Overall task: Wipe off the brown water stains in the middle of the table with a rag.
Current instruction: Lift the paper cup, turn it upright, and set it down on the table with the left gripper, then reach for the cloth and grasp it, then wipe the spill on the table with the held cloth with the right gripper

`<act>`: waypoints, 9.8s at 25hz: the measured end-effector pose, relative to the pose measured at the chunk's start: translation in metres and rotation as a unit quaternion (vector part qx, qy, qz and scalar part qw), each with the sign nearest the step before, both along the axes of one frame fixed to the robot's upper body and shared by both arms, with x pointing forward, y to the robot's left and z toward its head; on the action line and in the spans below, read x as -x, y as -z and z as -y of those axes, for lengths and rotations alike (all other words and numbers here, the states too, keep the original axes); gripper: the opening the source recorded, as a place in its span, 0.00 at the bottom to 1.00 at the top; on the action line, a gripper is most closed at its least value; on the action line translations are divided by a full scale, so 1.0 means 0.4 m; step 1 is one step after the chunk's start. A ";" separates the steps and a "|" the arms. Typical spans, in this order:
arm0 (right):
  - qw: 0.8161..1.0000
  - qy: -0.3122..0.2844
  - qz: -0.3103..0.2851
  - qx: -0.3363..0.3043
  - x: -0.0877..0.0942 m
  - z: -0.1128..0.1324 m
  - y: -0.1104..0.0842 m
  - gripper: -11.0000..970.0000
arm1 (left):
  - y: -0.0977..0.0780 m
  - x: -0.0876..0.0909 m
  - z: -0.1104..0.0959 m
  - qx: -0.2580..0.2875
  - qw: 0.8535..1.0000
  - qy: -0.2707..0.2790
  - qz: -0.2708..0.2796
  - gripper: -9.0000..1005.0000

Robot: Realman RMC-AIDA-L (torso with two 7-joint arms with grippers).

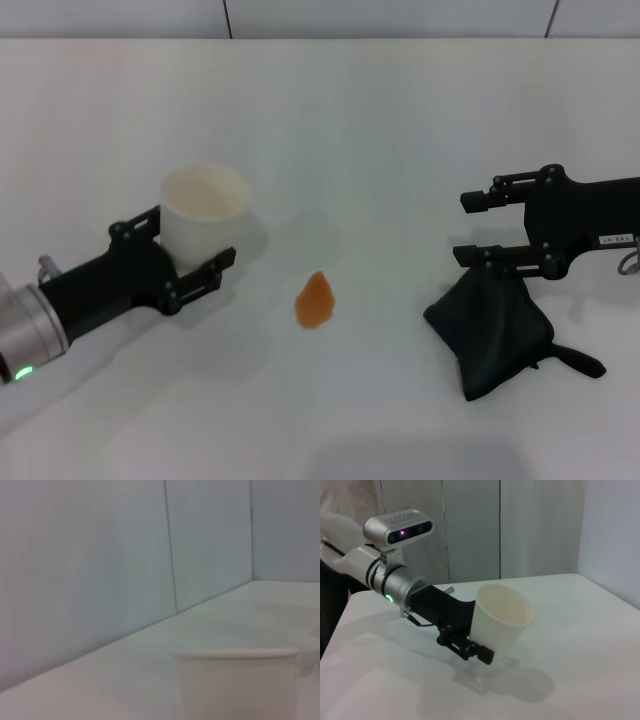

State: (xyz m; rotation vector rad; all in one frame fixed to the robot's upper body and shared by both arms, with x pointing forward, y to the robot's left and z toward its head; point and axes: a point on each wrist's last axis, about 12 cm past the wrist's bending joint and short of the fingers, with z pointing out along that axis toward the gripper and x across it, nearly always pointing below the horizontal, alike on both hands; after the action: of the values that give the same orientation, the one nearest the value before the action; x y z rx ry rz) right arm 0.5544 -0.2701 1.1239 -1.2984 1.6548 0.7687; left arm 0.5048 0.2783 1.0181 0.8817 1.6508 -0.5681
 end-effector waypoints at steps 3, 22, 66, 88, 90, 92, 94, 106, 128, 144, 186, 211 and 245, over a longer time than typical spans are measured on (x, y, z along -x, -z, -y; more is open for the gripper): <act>1.000 0.001 -0.001 -0.001 0.003 0.002 0.002 0.61 | 0.022 0.027 -0.012 0.000 1.000 -0.018 -0.012 0.68; 1.000 0.006 0.003 -0.005 0.014 0.013 0.011 0.60 | 0.056 0.028 -0.019 -0.040 0.998 -0.052 -0.016 0.69; 1.000 0.005 0.001 -0.008 0.009 0.004 0.017 0.59 | 0.065 -0.016 0.037 -0.037 0.997 -0.056 -0.042 0.87; 0.999 0.026 -0.036 0.009 0.012 0.004 -0.017 0.59 | 0.034 0.125 -0.065 0.055 0.997 -0.057 -0.023 0.88; 0.998 0.032 -0.050 0.028 0.014 0.001 -0.030 0.59 | 0.024 0.150 -0.088 0.062 0.997 -0.047 -0.027 0.87; 0.995 0.039 -0.069 0.052 0.016 -0.005 -0.043 0.59 | 0.013 0.169 -0.104 0.066 0.997 -0.030 -0.034 0.87; 0.991 0.047 -0.092 0.079 0.015 -0.011 -0.055 0.59 | 0.002 0.186 -0.119 0.067 0.997 -0.009 -0.045 0.87; 0.933 0.128 -0.245 0.231 -0.006 -0.152 -0.122 0.58 | -0.016 0.191 -0.139 0.045 0.997 0.031 -0.054 0.87; 0.872 0.231 -0.263 0.342 -0.029 -0.251 -0.093 0.58 | -0.032 0.142 -0.125 0.036 0.998 0.044 -0.039 0.87; 0.870 0.230 -0.269 0.344 -0.031 -0.257 -0.065 0.57 | -0.035 0.129 -0.116 0.034 0.998 0.042 -0.032 0.87; 0.916 0.107 -0.175 0.344 -0.082 -0.408 -0.071 0.05 | -0.043 0.148 -0.108 0.050 0.996 0.067 -0.030 0.87; 0.944 -0.025 -0.090 0.315 -0.045 -0.579 -0.038 0.05 | -0.039 0.154 -0.104 0.057 0.996 0.062 -0.031 0.87; 0.952 -0.029 -0.034 0.304 -0.053 -0.555 -0.031 0.07 | -0.038 0.143 -0.105 0.053 0.997 0.054 -0.033 0.87</act>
State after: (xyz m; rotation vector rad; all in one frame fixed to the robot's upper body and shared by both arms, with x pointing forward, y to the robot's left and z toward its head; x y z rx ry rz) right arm 0.5756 -0.0482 1.1364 -1.7594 2.0049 0.3370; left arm 0.4477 0.3202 1.0334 0.8857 1.6230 -0.7603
